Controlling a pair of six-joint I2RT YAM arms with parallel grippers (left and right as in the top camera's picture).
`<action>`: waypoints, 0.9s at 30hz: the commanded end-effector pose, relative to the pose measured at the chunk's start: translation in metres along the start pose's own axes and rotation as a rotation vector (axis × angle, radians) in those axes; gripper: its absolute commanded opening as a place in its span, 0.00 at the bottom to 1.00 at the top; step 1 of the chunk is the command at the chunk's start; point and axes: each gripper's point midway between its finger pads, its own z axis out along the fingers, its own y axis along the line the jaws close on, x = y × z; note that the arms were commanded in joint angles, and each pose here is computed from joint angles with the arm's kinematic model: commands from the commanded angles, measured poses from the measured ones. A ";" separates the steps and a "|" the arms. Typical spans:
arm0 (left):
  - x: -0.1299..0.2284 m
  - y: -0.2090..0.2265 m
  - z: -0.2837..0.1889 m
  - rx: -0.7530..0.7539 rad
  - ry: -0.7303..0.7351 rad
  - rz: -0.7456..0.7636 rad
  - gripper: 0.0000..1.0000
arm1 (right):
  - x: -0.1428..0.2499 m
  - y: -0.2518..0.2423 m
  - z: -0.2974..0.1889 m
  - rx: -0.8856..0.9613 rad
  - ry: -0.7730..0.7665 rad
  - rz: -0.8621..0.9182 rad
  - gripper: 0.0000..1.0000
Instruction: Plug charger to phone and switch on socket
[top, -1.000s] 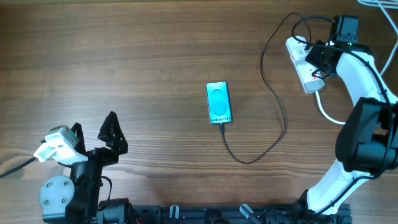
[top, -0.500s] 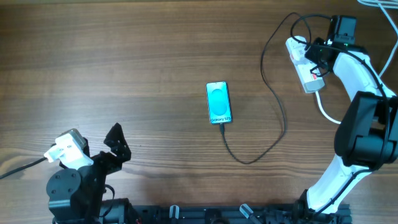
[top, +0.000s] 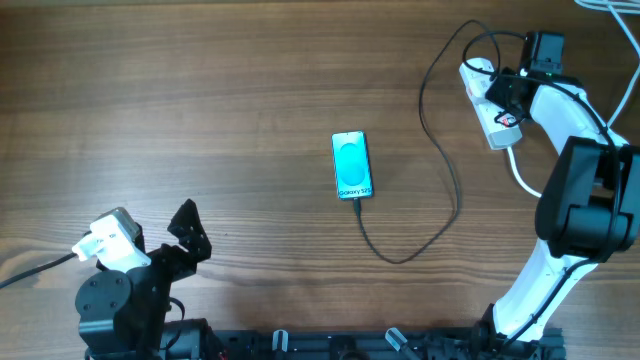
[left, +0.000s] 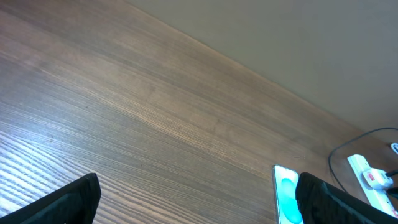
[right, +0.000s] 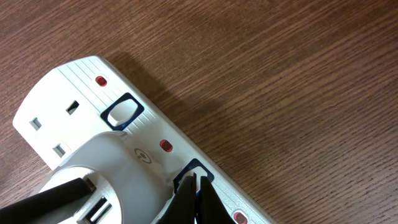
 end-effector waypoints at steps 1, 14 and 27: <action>-0.001 0.003 0.000 -0.014 -0.011 0.010 1.00 | -0.003 0.006 0.002 -0.006 -0.009 -0.011 0.05; 0.004 0.006 0.000 -0.024 0.008 0.010 1.00 | 0.019 0.010 0.018 0.040 0.038 -0.073 0.04; 0.004 0.006 0.000 -0.024 0.009 0.010 1.00 | -0.021 0.000 -0.007 0.036 -0.049 -0.028 0.05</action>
